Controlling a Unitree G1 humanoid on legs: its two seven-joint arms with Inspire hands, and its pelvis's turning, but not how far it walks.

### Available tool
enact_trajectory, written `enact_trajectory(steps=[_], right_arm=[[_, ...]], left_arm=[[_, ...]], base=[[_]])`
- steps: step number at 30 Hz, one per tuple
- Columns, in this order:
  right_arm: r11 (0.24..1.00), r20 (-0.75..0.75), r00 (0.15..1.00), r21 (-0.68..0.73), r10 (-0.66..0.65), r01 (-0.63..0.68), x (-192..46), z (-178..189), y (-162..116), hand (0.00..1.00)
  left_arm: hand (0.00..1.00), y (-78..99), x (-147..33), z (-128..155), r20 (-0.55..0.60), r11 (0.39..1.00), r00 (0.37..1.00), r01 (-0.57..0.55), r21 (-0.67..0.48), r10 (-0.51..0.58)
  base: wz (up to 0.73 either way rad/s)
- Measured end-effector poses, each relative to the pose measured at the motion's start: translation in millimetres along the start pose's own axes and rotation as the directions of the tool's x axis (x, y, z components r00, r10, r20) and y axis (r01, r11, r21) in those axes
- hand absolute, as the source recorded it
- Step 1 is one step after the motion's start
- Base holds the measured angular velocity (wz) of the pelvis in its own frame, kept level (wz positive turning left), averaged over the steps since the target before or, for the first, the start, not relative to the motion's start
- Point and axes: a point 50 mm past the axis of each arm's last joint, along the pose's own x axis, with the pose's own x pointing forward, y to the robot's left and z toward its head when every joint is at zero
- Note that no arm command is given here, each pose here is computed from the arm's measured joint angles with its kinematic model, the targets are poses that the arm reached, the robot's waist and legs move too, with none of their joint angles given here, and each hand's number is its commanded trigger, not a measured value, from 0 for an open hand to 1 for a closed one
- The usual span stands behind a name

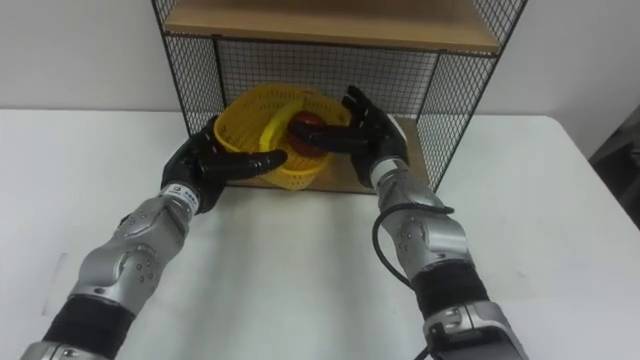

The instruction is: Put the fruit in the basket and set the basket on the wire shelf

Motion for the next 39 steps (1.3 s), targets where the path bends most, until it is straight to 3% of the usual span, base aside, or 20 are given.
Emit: enact_trajectory(steps=[18, 30, 39], right_arm=[[1.0, 0.0, 1.0, -0.019, 0.011, -0.011, 0.5, 0.7, 0.2, 0.0], [0.998, -0.001, 1.0, -0.059, 0.015, -0.015, -0.8, 0.0, -0.6, 0.0], [0.998, 0.008, 0.999, -0.05, 0.037, -0.036, -13.6, -9.3, -6.4, 0.0]], left_arm=[[0.0, 12.3, 2.8, 3.0, -0.018, 0.995, 1.0, 0.007, 0.1, -0.005], [0.0, 15.5, 2.4, 3.1, -0.027, 0.975, 1.0, -0.008, 0.224, 0.015], [0.0, 18.4, -8.8, 9.9, 0.035, 0.973, 0.999, -0.009, 0.23, 0.001]], base=[[0.0], [0.0], [0.0]])
